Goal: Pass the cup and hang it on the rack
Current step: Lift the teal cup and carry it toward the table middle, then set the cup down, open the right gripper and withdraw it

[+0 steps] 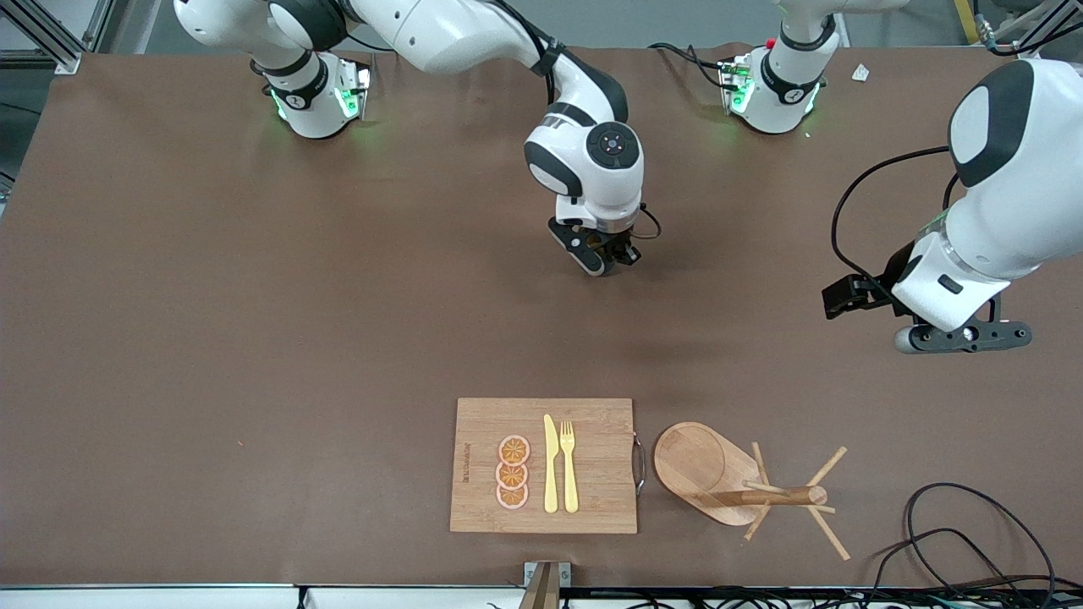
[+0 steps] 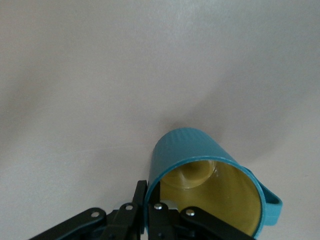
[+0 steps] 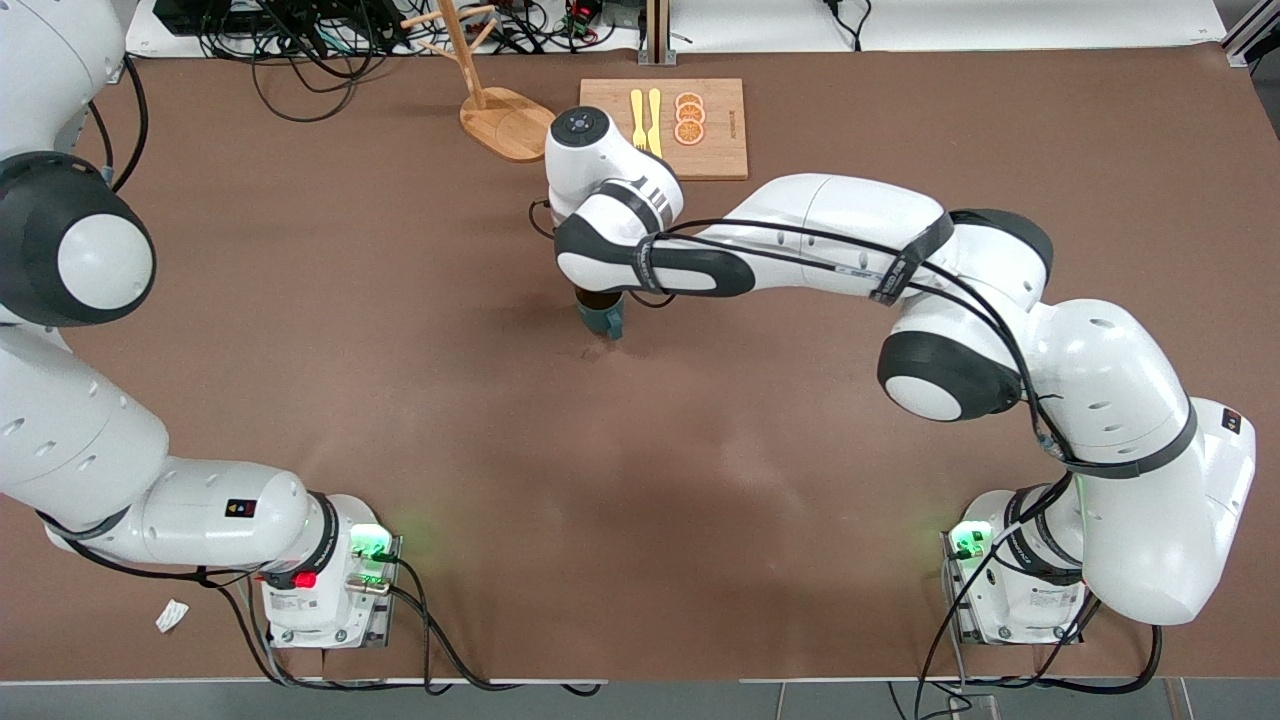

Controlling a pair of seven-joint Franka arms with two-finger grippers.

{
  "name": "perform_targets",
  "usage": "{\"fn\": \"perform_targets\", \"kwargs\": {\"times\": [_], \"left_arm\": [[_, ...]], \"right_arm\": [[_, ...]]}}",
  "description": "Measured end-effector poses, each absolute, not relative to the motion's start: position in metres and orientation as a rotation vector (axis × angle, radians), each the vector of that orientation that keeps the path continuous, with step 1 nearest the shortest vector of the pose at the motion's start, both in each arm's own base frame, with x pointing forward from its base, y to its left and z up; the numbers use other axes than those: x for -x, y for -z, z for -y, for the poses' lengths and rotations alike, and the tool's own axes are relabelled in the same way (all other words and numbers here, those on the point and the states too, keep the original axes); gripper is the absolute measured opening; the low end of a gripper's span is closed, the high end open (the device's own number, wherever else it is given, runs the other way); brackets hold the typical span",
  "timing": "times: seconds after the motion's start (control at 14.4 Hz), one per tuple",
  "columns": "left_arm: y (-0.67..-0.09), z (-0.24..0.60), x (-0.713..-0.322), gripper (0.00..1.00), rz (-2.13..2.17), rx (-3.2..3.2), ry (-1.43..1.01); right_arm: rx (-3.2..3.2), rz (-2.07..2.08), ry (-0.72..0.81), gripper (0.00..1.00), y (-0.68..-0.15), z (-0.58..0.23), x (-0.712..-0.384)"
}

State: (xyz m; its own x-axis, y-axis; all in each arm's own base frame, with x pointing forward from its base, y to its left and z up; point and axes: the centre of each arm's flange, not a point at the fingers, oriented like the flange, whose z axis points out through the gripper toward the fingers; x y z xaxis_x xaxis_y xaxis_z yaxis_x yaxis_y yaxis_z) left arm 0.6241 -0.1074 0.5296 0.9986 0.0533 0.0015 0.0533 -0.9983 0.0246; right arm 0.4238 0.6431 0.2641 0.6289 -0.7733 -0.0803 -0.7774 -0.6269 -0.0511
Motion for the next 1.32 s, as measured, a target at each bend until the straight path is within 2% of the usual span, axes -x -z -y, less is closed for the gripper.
{"fn": "perform_targets", "kwargs": {"times": [0.28, 0.35, 0.69, 0.83, 1.04, 1.32], "left_arm": [[-0.527, 0.107, -0.629, 1.0, -0.15, -3.108, -0.032], [-0.526, 0.106, -0.629, 1.0, -0.152, -3.108, -0.032], [-0.531, 0.112, -0.628, 1.0, -0.19, -3.101, -0.044], [-0.535, 0.123, -0.624, 1.0, -0.208, -3.094, -0.052], [-0.546, 0.138, -0.617, 1.0, -0.225, -3.084, -0.069], [-0.559, 0.167, -0.599, 1.0, -0.233, -3.088, -0.084]], "right_arm": [[2.762, -1.316, -0.074, 0.04, -0.258, -0.647, -0.423], [2.762, -1.318, -0.073, 0.09, -0.258, -0.647, -0.423], [2.764, -1.326, -0.062, 0.59, -0.266, -0.646, -0.428], [2.782, -1.342, -0.066, 0.77, -0.287, -0.642, -0.433], [2.792, -1.33, -0.071, 1.0, -0.381, -0.611, -0.461], [2.915, -1.08, -0.071, 1.0, -0.525, -0.518, -0.487]]}}
